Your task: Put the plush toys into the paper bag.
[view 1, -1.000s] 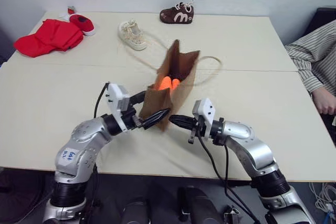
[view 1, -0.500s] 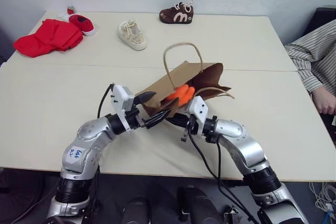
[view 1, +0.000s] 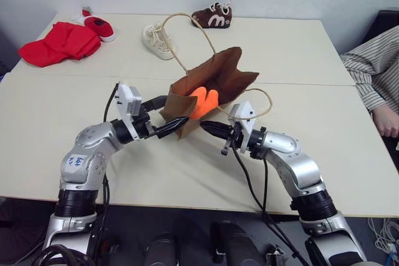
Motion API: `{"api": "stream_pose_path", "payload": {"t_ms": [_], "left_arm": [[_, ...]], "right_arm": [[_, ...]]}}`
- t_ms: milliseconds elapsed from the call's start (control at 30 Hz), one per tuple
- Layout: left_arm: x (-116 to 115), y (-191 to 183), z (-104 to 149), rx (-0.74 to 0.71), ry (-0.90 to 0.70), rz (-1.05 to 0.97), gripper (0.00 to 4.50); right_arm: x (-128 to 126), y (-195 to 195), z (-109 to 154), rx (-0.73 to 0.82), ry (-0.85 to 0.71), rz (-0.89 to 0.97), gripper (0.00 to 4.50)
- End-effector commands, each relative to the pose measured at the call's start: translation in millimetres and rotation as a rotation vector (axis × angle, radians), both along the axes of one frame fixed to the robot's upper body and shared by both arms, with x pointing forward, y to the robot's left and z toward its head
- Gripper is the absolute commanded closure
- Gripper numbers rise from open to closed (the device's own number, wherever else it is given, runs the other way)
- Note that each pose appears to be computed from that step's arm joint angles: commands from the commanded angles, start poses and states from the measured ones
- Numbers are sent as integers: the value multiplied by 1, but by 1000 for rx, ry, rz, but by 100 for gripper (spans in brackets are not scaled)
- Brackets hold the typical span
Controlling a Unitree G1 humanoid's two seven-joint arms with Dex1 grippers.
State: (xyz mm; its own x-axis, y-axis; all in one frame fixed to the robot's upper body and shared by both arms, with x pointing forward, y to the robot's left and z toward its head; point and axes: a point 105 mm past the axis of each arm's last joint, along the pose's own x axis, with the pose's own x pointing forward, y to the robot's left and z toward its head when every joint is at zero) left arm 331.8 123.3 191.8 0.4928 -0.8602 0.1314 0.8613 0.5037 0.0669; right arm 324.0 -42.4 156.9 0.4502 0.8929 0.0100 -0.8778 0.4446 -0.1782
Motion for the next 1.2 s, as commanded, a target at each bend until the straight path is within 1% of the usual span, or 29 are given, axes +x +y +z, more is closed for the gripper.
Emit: {"api": "stream_pose_path", "payload": {"t_ms": [33, 100, 167, 333, 533, 633, 767, 933, 1033, 1067, 1133, 1200], "left_arm": [[-4, -9, 8, 35, -75, -60, 0], [-7, -10, 9, 34, -79, -85, 0], [-9, -6, 15, -4, -68, -96, 0], [-10, 7, 24, -53, -27, -107, 0], [-10, 11, 21, -22, -10, -118, 0], [-8, 12, 20, -23, -15, -117, 0], [0, 11, 14, 7, -40, -74, 0], [14, 4, 14, 15, -97, -2, 0], [16, 0, 10, 34, -103, 4, 0], [17, 0, 10, 31, -97, 9, 38], [18, 2, 10, 41, -107, 17, 92], [20, 8, 12, 35, -102, 32, 160]], "right_arm": [[1, 10, 17, 48, -57, 3, 449], [3, 17, 22, 77, -53, 7, 449], [4, 21, 27, 106, -51, 9, 449], [9, 21, 35, 143, -51, 1, 449], [16, 16, 45, 193, -27, -10, 449], [18, 16, 46, 187, -23, -10, 449], [20, 23, 45, 191, 1, -4, 449], [16, 34, 39, 166, 6, 15, 449], [16, 37, 38, 154, 1, 16, 449], [15, 37, 38, 150, -3, 15, 450], [15, 32, 39, 149, -6, 8, 450], [15, 19, 40, 142, -21, -16, 450]]}}
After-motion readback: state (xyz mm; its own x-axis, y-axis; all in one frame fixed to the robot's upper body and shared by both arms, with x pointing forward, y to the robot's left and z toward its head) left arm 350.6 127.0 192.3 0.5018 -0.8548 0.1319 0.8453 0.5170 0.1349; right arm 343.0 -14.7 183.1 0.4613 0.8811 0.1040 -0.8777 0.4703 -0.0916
